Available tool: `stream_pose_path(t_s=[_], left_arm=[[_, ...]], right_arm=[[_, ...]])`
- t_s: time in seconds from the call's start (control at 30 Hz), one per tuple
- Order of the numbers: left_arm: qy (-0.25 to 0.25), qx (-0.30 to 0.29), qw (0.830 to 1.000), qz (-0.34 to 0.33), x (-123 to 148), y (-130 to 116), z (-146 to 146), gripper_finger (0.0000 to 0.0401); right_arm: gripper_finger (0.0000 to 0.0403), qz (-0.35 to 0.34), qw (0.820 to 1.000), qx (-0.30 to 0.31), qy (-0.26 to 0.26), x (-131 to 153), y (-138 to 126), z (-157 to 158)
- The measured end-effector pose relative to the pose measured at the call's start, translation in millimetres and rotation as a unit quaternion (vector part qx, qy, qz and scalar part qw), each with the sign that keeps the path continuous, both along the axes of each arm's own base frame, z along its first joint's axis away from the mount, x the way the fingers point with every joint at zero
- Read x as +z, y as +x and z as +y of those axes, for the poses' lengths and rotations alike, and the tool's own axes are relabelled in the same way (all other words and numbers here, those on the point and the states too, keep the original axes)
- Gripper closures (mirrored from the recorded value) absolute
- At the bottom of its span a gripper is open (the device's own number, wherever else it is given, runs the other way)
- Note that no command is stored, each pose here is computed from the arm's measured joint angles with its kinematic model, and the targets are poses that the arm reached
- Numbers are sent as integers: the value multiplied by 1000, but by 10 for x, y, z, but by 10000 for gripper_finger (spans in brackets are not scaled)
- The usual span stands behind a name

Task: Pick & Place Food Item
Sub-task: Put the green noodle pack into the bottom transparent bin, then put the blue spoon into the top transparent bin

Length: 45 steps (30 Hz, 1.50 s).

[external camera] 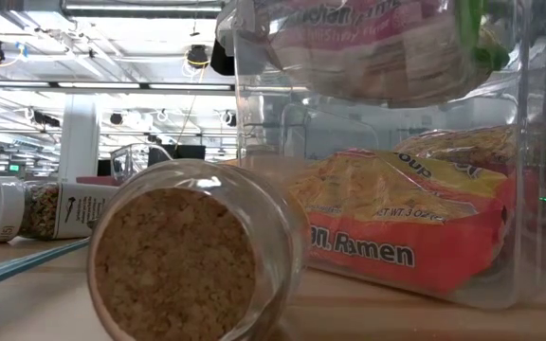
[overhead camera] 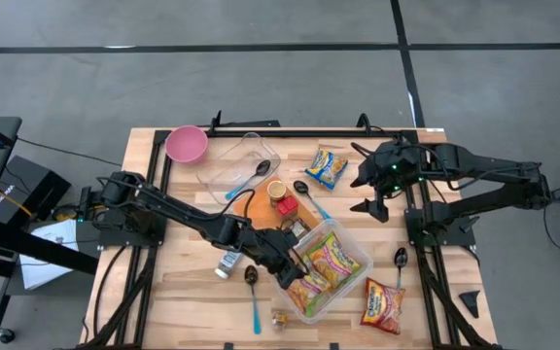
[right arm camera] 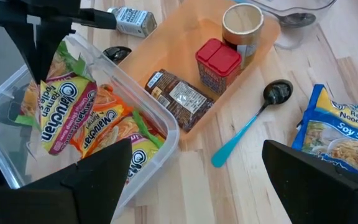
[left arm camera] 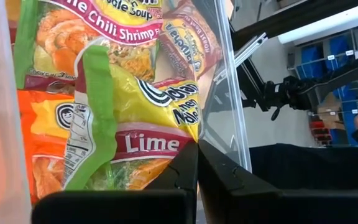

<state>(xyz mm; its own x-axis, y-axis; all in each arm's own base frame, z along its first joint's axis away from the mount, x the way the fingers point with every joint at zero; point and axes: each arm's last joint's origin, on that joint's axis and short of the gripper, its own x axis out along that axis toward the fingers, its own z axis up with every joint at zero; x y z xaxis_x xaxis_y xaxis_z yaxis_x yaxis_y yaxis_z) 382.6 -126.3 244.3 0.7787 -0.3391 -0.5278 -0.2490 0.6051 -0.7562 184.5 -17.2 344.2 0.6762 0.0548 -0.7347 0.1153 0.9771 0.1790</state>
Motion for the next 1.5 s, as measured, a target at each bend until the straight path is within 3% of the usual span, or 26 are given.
stream_pose_path(t_s=[0.47, 0.73, 0.9, 1.03, 1.2, 1.5], left_arm=[[7, -3, 1000, 17, -30, -25, -14, 391], [8, 1, 1000, 11, 8, -38, -8, 315], [16, 7, 1000, -16, 178, -95, 37, 272], [10, 20, 999, -41, 369, -169, 92, 261], [30, 6, 999, -19, 494, -346, 115, 266], [88, -80, 990, 75, 592, -852, -64, 273]], right_arm=[[46, -1, 1000, 0, 0, 1, 0, 0], [46, -1, 1000, 0, 0, 1, 0, 0], [46, -1, 1000, 0, 0, 2, 0, 0], [46, -1, 1000, 0, 0, 2, 0, 0], [46, -2, 1000, 0, 0, 4, 2, 0], [46, -8, 1000, -3, 1, 11, 10, -1]])
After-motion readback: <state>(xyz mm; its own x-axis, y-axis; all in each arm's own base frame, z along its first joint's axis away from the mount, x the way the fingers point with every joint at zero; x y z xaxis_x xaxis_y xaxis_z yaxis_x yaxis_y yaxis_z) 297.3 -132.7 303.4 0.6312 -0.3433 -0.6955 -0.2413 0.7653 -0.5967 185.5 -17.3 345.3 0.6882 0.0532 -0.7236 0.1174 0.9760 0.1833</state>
